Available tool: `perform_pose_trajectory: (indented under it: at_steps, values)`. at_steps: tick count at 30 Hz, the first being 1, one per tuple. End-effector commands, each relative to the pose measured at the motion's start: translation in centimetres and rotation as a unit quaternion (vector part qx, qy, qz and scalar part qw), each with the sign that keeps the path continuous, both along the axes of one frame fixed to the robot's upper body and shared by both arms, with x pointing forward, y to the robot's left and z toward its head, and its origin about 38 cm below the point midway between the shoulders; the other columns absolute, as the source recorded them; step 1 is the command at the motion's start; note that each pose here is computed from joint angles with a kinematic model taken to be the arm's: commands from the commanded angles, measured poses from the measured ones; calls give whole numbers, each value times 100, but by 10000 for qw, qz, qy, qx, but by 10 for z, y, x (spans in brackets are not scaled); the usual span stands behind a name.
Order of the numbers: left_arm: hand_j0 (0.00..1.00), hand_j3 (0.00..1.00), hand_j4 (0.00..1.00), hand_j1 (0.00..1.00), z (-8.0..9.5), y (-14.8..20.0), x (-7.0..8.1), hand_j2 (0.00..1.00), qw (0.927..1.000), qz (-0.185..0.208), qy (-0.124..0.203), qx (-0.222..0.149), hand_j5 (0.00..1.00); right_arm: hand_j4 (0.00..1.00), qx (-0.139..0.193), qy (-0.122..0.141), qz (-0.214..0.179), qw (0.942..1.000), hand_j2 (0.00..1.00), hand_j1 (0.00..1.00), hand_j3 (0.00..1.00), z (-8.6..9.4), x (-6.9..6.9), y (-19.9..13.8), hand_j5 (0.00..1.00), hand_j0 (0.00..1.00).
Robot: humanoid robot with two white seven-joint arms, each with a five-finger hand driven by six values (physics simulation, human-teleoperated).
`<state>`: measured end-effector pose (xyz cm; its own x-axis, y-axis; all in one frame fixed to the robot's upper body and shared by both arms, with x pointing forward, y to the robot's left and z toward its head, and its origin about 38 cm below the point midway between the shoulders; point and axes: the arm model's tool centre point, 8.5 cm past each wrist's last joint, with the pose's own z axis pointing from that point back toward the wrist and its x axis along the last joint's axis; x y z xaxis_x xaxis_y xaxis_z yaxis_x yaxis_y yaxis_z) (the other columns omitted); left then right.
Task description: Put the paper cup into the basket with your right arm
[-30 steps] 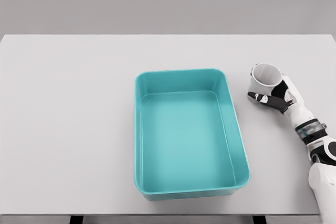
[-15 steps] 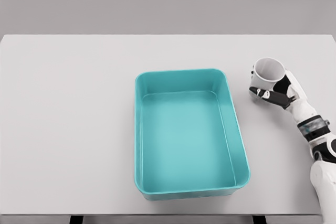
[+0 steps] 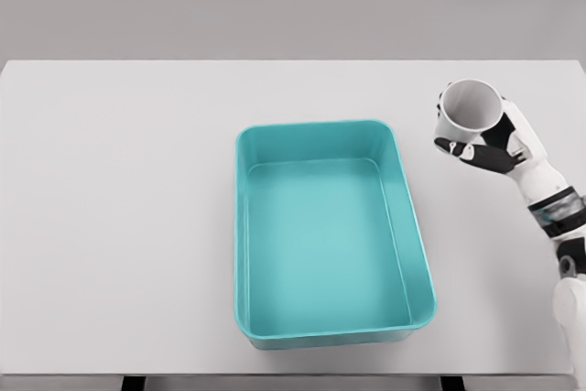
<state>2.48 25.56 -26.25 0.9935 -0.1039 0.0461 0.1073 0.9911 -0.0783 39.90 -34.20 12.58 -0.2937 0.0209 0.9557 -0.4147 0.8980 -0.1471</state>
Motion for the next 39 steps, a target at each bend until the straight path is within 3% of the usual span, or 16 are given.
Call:
perform_pose_trajectory:
  at_steps: [1,8,14,16,20,23,27,33,35,39]
  values:
    - [100,100,100,100,0,0,0,100,10000,0,0,-1,100,57,-71,-244,74,9996,57,57,57,19,-1,2,57,57]
    - [100,100,100,100,0,0,0,100,10000,0,0,-1,100,57,-723,-734,291,9943,57,57,57,49,-11,22,57,57]
    - [100,100,100,100,0,0,0,100,10000,0,0,-1,100,57,-1202,-1200,475,9843,57,57,57,73,-29,42,57,57]
    - [100,100,100,100,0,0,0,100,10000,1,7,0,100,57,-1378,-1312,666,9795,57,57,57,77,-34,58,57,57]
    - [100,100,100,100,0,0,0,100,10000,0,0,-1,100,57,-1488,-1460,733,9753,57,57,57,77,-37,63,57,57]
    - [100,100,100,100,0,0,0,100,10000,1,7,0,100,57,-1724,-1619,1110,9653,57,57,57,76,-41,82,57,57]
    - [100,100,100,100,0,0,0,100,10000,0,0,-1,100,57,-1809,-1694,1363,9592,57,57,57,74,-43,92,57,57]
    - [100,100,100,100,0,0,0,100,10000,0,0,-1,100,57,-2223,-1681,1766,9440,57,57,57,73,-43,100,57,57]
    - [100,100,100,100,0,0,0,100,10000,1,7,0,100,57,-2418,-1679,1924,9361,57,57,57,72,-42,107,57,57]
    - [100,100,100,100,0,0,0,100,10000,8,-1,-2,100,57,-2619,-1667,2005,9292,57,57,57,72,-41,110,57,57]
